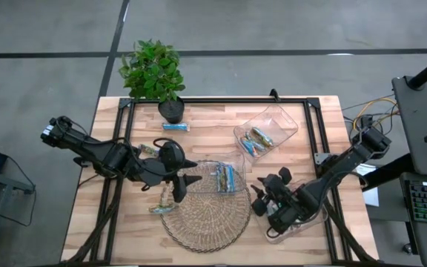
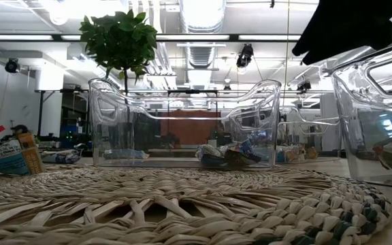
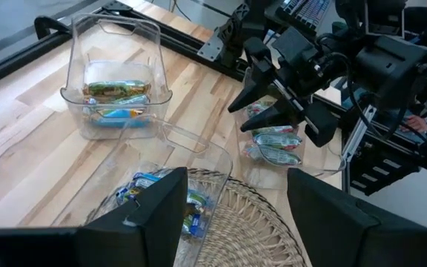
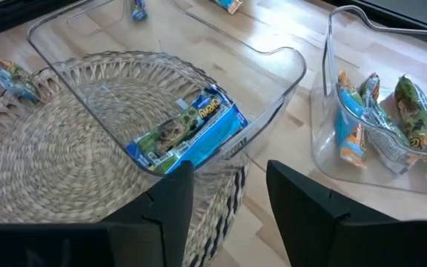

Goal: Pick and place Granola Bars by type
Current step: Put the blue granola bar into the middle transparent bin

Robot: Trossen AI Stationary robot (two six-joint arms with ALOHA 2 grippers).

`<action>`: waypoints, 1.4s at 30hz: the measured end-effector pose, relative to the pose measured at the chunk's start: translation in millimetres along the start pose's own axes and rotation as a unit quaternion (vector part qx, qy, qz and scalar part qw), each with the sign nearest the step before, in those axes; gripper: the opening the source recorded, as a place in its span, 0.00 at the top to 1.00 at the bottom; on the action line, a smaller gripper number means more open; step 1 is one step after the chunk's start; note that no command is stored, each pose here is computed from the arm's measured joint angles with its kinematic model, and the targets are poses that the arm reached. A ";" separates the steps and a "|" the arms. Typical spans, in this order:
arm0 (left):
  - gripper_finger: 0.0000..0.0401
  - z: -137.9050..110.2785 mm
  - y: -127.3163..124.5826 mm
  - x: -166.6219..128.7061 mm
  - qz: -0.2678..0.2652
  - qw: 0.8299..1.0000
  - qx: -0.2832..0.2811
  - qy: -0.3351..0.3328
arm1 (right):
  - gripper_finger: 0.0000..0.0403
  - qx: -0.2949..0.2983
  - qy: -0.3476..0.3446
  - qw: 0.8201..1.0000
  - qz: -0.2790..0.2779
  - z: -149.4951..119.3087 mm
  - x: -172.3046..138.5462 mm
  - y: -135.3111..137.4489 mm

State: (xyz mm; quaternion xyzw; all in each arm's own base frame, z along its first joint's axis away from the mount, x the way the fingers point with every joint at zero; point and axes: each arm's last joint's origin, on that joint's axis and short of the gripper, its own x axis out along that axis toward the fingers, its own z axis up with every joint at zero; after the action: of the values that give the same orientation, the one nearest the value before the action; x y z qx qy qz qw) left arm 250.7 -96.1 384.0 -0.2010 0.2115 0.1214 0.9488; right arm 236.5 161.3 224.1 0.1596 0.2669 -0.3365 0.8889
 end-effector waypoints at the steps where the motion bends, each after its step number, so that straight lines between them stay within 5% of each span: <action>1: 0.47 0.0 0.0 0.0 0.000 1.000 0.000 0.000 | 0.60 0.001 0.000 1.000 0.000 0.0 0.0 0.1; 6: 0.47 0.0 0.0 0.0 0.000 1.000 -0.014 0.000 | 0.60 0.005 -0.001 1.000 0.004 0.1 -0.2 1.0; 12: 0.47 0.8 -0.1 0.0 0.001 0.991 -0.136 -0.006 | 0.60 0.021 -0.003 1.000 0.016 2.3 -1.1 5.0; 16: 0.47 1.0 0.1 0.2 0.002 0.990 -0.144 -0.007 | 0.60 0.037 -0.005 0.999 0.026 5.8 -3.1 9.0; 23: 0.47 -15.7 14.7 -2.8 0.065 0.994 0.029 0.079 | 0.60 0.047 -0.008 0.998 0.044 14.8 -8.7 16.8; 30: 0.47 -38.8 52.6 -14.6 0.282 0.938 0.163 0.119 | 0.60 0.007 -0.016 0.998 0.065 31.2 -19.3 27.0; 35: 0.47 -52.0 70.1 -18.7 0.312 0.907 0.238 0.153 | 0.60 -0.006 -0.023 0.997 0.076 43.8 -25.5 32.7; 42: 0.47 -92.5 110.4 -4.6 0.352 0.871 0.257 0.228 | 0.60 -0.011 -0.031 0.996 0.080 61.4 -27.8 36.7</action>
State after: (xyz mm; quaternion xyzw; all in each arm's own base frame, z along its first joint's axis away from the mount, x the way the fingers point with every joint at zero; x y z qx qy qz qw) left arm 179.2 -38.5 272.9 0.1153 0.5026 0.3397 0.7866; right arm 266.6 173.7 293.7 0.1604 0.2289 -0.2666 0.9224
